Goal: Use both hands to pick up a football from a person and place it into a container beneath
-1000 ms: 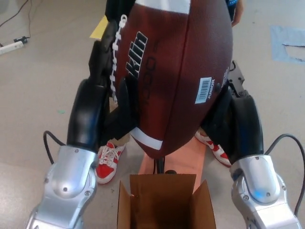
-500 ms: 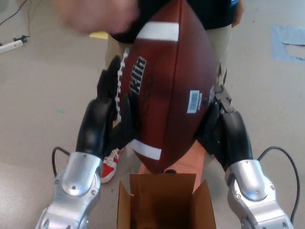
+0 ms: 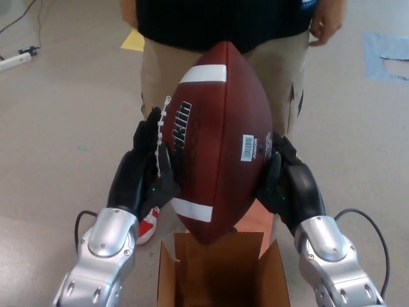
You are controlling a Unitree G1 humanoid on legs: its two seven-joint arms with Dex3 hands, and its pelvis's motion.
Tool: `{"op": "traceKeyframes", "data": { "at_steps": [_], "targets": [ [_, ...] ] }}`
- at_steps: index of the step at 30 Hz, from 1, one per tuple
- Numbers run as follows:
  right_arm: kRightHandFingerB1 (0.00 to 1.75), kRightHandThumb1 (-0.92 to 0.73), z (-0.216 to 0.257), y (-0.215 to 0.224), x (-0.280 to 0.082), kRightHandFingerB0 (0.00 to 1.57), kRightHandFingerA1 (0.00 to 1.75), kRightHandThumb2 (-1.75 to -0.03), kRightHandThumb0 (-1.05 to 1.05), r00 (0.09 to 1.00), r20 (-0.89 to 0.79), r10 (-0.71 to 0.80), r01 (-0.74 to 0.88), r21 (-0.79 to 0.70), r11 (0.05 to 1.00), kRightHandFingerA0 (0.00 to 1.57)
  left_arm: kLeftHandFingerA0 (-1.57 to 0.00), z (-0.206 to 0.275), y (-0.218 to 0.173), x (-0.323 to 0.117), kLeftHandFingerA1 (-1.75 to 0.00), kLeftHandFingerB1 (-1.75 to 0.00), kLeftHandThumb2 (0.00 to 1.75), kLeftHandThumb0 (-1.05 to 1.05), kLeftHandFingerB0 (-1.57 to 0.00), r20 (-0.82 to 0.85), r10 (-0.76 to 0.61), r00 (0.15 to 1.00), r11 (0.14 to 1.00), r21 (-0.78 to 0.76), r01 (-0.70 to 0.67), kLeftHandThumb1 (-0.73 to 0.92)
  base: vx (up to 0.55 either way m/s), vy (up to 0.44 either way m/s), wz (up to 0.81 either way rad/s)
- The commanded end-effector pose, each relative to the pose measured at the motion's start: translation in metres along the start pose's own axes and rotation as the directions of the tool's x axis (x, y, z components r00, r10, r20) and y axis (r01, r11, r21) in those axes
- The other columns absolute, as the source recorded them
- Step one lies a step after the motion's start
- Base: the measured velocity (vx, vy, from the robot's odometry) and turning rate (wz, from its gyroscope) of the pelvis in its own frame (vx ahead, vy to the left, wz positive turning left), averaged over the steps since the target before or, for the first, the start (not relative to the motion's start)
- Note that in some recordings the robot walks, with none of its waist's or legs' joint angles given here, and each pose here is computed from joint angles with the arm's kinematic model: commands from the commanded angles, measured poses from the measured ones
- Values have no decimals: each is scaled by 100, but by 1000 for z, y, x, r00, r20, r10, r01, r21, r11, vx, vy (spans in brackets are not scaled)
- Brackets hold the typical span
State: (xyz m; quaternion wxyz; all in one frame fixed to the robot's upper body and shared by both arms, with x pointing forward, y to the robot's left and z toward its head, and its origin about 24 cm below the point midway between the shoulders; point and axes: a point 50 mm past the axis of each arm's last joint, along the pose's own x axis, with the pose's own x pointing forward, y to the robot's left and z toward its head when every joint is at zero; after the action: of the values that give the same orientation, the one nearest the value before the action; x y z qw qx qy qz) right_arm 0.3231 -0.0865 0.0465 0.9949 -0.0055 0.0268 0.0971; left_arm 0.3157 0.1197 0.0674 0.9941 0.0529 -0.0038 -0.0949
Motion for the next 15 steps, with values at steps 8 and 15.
{"op": "traceKeyframes", "data": {
  "at_steps": [8, 15],
  "targets": [
    [1, -92, 3, 5, 16, 0, 0, -83, -67, 996, 64, 58, -65, 108, 992, 0, 0, -14, -16, 15, -17, -20, 117, -73, 0, -35, -113, 993, 993, -28, 112, 86, 0, 0, 0],
    [2, -85, -7, -2, 21, 0, 0, -100, -79, 999, 12, 35, -37, 157, 987, 0, 0, -23, -17, 23, -14, -16, 118, -76, 0, -73, -114, 991, 993, -27, 112, 90, 0, 0, 0]
  ]
}}
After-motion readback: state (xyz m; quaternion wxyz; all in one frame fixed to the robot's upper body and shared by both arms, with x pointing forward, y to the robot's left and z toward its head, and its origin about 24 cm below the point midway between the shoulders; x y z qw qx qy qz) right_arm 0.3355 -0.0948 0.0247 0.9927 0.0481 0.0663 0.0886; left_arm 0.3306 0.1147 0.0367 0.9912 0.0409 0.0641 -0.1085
